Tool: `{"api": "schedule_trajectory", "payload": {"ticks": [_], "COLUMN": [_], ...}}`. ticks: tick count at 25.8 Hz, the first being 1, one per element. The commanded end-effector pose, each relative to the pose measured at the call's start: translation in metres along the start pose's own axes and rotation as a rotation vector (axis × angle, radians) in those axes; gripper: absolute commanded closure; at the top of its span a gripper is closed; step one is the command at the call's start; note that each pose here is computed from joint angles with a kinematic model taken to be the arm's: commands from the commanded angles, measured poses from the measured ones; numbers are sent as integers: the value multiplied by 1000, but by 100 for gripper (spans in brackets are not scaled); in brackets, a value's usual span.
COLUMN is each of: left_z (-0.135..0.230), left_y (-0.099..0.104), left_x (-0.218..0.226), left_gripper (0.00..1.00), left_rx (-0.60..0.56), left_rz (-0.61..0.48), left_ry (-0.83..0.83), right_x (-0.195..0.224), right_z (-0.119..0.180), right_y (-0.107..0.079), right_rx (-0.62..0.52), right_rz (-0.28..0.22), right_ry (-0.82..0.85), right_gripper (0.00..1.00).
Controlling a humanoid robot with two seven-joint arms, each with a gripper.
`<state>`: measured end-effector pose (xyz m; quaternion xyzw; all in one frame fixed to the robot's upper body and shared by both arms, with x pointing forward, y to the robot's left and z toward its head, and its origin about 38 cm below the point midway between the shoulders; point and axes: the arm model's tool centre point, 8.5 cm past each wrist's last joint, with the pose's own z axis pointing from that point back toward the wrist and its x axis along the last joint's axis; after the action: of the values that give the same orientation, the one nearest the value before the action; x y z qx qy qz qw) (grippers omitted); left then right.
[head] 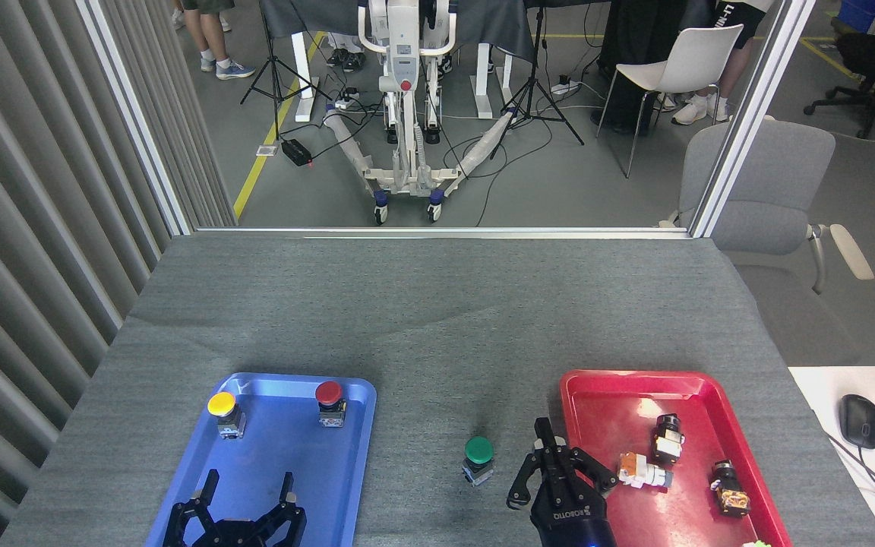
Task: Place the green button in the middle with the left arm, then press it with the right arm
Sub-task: 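Move the right gripper over the green button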
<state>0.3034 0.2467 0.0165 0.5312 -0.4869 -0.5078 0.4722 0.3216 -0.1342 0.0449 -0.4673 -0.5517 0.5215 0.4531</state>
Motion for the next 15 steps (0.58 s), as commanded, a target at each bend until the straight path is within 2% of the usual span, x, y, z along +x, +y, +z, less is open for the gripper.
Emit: {"api": "schedule_trajectory", "payload": {"ticks": [1,4,8,12,15], "left_z": [-2,-4,-3,-3,-3], "left_y": [1,3,0,1,1], "left_x": [-8,-9,-13,-12,-12], "left_gripper": [1,1,1,1,1], "left_rx": [9,13,0,1,1], "left_rz": [-2,4,41,56,58], "left_ry": [27,31,37,34,33], "right_x": [8,16,29,33,39], "right_z": [-7,-10,-20,-17,-18], "right_y": [6,14,38,59,66], "right_rx": [20,42,108,166,179], "right_rz": [0,-1,14,18,18], "right_ry": [-7,-24,-33,-38,-52], "right_gripper": [100,100,100,100,100]}}
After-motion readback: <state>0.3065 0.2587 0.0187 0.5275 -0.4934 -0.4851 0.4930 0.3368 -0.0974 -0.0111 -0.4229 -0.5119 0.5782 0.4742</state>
